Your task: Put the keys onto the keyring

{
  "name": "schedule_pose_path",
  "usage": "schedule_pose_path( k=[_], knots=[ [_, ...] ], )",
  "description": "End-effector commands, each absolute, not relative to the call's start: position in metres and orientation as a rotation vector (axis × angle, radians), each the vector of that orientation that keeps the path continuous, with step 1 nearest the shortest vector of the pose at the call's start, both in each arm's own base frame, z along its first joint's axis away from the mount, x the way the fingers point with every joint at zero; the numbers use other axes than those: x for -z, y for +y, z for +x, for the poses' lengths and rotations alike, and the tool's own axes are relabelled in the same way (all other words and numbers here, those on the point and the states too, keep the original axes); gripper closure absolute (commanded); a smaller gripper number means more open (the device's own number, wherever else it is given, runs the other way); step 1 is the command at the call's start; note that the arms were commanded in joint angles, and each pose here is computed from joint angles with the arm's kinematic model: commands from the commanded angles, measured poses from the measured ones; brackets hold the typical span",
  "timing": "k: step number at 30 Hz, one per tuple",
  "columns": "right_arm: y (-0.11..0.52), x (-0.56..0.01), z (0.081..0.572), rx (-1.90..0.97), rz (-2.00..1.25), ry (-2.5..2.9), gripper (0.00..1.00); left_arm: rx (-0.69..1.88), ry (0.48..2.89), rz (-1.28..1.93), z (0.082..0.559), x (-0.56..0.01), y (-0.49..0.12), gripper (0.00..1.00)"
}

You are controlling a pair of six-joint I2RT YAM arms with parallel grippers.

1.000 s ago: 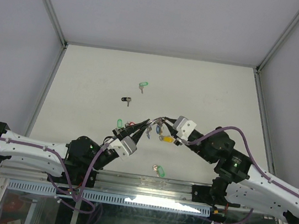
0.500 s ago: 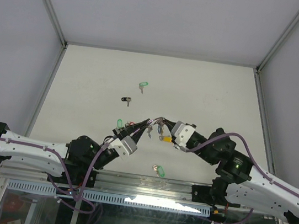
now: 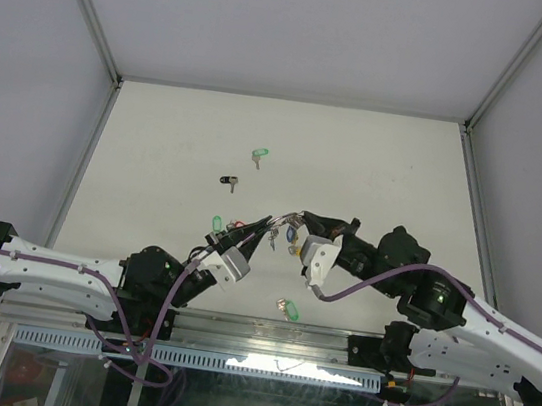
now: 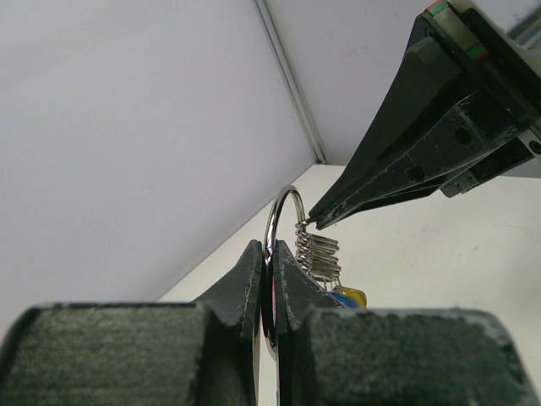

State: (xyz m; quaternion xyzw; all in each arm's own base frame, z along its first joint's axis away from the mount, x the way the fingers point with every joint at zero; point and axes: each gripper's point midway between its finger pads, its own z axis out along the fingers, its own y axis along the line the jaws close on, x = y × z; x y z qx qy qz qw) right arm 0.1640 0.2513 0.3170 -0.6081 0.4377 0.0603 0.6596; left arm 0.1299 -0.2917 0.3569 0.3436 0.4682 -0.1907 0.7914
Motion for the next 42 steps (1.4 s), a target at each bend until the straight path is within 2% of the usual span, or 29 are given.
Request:
schedule_pose_path(
  k=[1,20,23,30,33,37,42],
  knots=[
    [0.232,-0.359,0.179,0.026,-1.322,0.93,1.0,0.443,0.978,0.646,0.132,-0.39,-0.279,1.0],
    [0.242,-0.381,0.186,0.022,-1.127,0.833,0.95,0.505,0.965,0.643,0.126,-0.399,-0.285,1.0],
    [0.243,-0.378,0.186,0.011,-1.121,0.839,1.0,0.506,0.964,0.645,0.126,-0.4,-0.286,1.0],
    [0.237,-0.379,0.185,0.045,-1.165,0.83,1.0,0.501,0.98,0.637,0.127,-0.399,-0.284,1.0],
    [0.236,-0.381,0.182,0.069,-1.222,0.81,1.0,0.503,0.982,0.633,0.128,-0.398,-0.284,0.96],
    [0.236,-0.383,0.178,0.085,-1.276,0.782,1.0,0.495,0.988,0.628,0.129,-0.395,-0.285,0.83],
    [0.236,-0.385,0.175,0.102,-1.321,0.752,1.0,0.496,0.989,0.63,0.129,-0.393,-0.289,0.74]
  ],
)
